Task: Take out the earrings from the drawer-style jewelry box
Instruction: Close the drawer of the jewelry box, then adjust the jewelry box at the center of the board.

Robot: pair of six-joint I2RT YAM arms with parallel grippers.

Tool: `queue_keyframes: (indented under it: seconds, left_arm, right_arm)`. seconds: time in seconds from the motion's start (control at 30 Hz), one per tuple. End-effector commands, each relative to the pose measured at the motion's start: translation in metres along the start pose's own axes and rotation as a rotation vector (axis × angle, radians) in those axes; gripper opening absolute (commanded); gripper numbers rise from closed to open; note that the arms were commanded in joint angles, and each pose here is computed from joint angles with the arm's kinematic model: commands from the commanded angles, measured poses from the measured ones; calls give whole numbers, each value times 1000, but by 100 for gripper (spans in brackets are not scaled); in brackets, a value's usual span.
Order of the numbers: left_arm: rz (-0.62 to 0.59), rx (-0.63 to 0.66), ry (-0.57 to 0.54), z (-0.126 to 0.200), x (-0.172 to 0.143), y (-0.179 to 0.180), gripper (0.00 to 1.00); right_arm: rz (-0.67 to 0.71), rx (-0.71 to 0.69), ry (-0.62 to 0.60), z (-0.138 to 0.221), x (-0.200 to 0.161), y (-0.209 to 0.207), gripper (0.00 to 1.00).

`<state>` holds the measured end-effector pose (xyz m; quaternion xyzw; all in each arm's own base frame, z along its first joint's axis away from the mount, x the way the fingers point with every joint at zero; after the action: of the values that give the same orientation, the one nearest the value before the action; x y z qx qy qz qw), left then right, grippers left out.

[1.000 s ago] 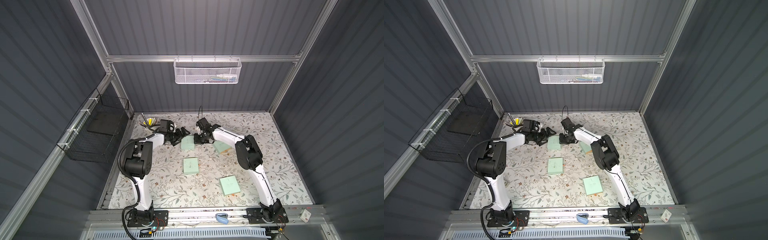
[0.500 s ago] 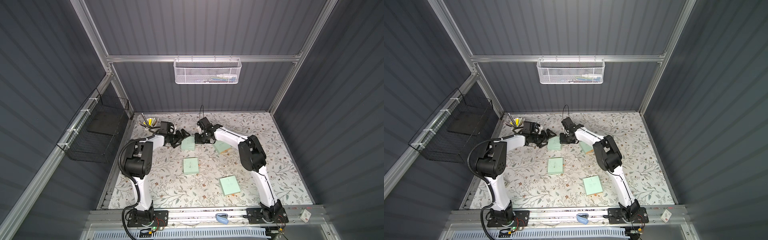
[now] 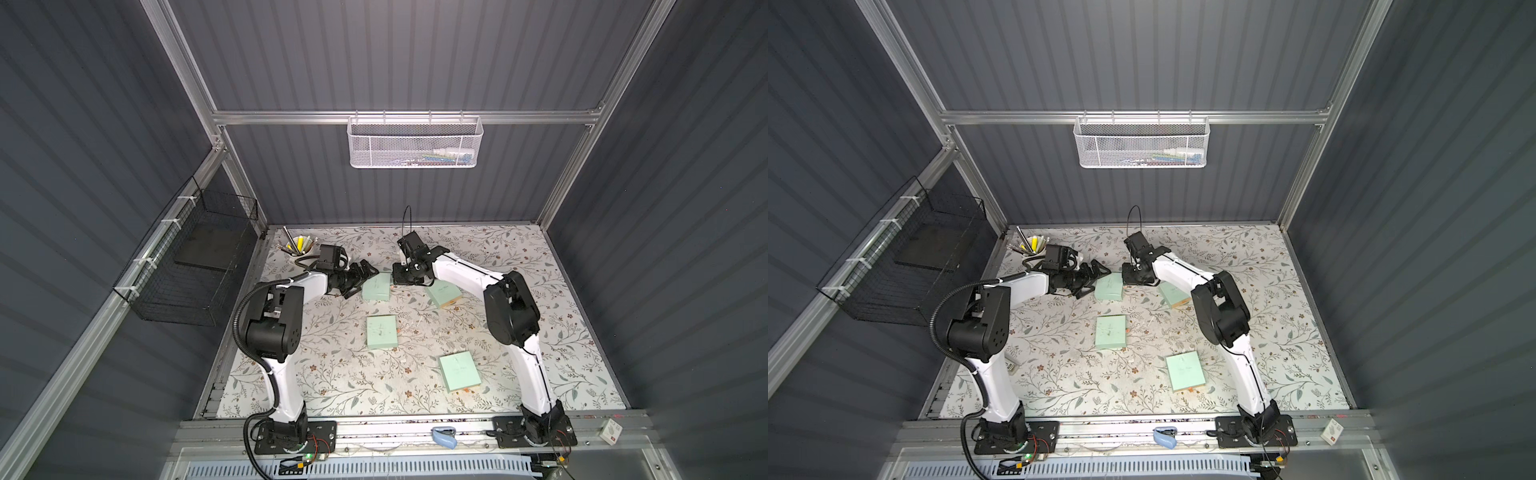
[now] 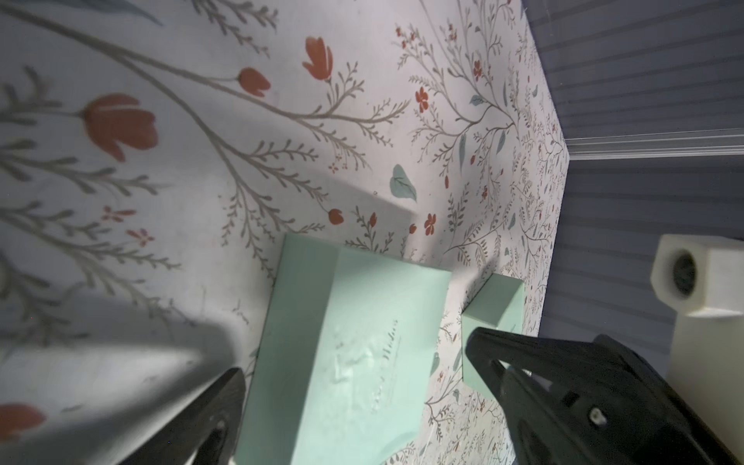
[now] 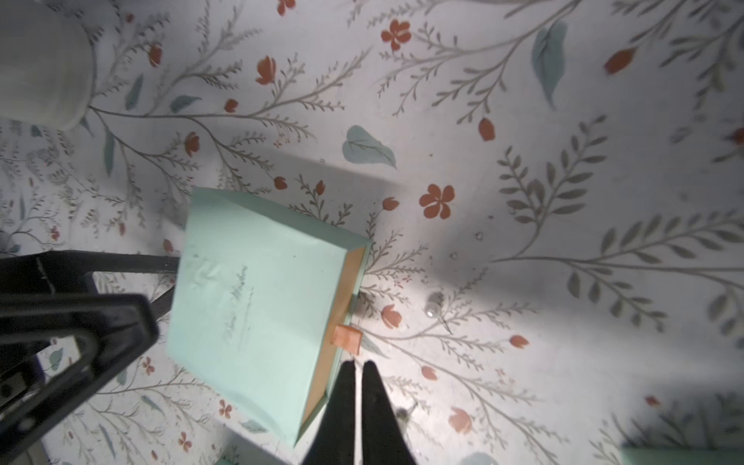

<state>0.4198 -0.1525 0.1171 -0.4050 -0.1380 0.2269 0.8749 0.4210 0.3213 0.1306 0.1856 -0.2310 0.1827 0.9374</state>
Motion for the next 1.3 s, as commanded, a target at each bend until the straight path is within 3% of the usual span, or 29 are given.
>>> queue_keyframes:
  seconds: [0.0, 0.13, 0.3, 0.5, 0.63, 0.9, 1.27]
  left_arm:
    - [-22, -4, -66, 26, 1, -18, 100]
    - [-62, -23, -99, 48, -5, -35, 100]
    - [-189, -24, -35, 50, -50, -63, 100]
    - [-328, -52, 141, 8, -128, -101, 100]
    - [-369, -33, 211, -27, -154, -111, 100]
    - [-313, -23, 241, -83, -146, -112, 100]
    - [-255, -51, 273, -131, -137, -117, 100]
  right_arm:
    - [4, -12, -84, 41, 14, -4, 12]
    - [-4, -38, -136, 78, 10, -20, 15]
    - [-87, -61, -147, 109, -22, -62, 29]
    - [-260, -18, -164, 113, -63, -117, 47]
    - [-365, 66, -180, 105, -80, -141, 59]
    - [-421, 102, -197, 91, -87, -159, 78]
    - [-456, 195, -181, 77, -88, -163, 86]
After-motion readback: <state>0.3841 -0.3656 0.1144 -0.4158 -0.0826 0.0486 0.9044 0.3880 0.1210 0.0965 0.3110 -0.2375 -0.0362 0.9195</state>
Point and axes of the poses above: each gripper's point midway between its finger pads, its own z axis back along the fingers, its own y axis along the line the jaws close on, x = y × z, the point moved 6 cm from there along z, back along the fingers, and after that the axes turned 12 degrees about z, right-handed, at the moved point
